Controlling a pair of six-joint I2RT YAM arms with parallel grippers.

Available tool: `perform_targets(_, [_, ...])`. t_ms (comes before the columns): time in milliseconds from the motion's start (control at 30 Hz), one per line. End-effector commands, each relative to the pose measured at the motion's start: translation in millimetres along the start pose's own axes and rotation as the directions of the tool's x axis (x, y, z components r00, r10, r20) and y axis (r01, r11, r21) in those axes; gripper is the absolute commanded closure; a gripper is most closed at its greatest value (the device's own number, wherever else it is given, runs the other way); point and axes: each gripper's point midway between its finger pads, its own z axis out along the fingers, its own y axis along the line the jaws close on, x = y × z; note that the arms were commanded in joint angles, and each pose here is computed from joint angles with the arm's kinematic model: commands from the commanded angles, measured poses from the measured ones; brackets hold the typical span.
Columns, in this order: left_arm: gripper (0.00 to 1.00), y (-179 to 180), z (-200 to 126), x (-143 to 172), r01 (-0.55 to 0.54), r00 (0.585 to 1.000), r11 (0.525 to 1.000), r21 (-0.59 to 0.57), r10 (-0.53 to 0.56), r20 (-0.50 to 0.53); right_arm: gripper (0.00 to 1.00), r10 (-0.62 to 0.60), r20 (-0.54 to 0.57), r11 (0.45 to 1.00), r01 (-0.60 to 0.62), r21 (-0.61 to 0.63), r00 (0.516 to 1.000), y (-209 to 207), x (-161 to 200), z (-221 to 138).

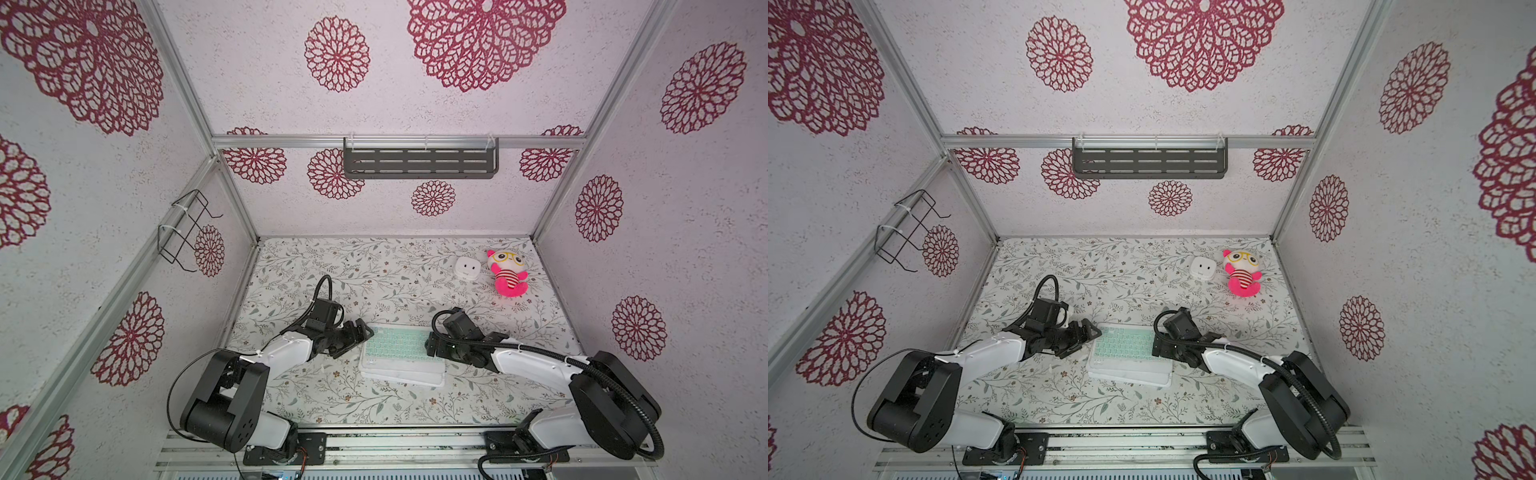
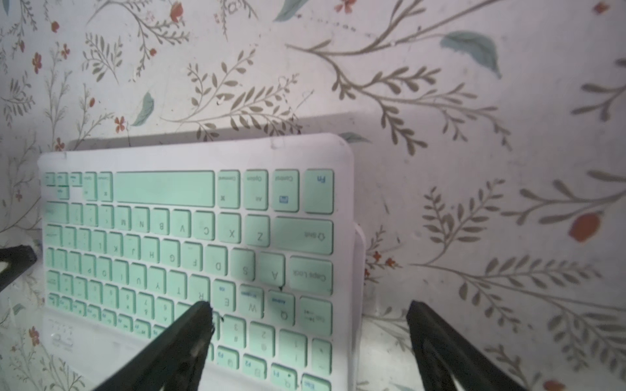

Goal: Stack the numeric keypads
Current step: Adjust the numeric keypad.

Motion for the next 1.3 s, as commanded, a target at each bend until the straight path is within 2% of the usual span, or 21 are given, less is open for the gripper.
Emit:
perform_targets(0, [0.06, 4, 1, 0, -0.017, 1.000, 0.997, -0.073, 0.019, 0.022, 0.06, -0.042, 0.053, 0.998, 0.040, 0.039, 0.998, 8, -22, 1])
perform_targets(200, [0.04, 0, 12, 4, -0.022, 0.999, 0.993, -0.119, 0.027, 0.042, 0.07, -0.053, 0.013, 0.998, 0.053, -0.016, 0.999, 24, -18, 11])
perform_targets(400, [0.03, -20, 20, 17, -0.018, 0.998, 0.993, -0.118, 0.026, 0.065, 0.07, -0.056, -0.013, 0.998, 0.056, -0.020, 0.998, 29, -5, 12])
perform_targets(600, [0.02, -20, 27, 28, 0.008, 0.997, 0.989, -0.145, 0.003, 0.074, 0.07, -0.079, -0.033, 0.996, 0.078, -0.031, 0.996, 37, 6, 13])
perform_targets(1267, [0.01, -34, 36, 43, -0.003, 0.997, 0.991, -0.132, 0.013, 0.074, 0.08, -0.143, -0.037, 0.989, 0.144, 0.044, 0.989, 36, 25, -6])
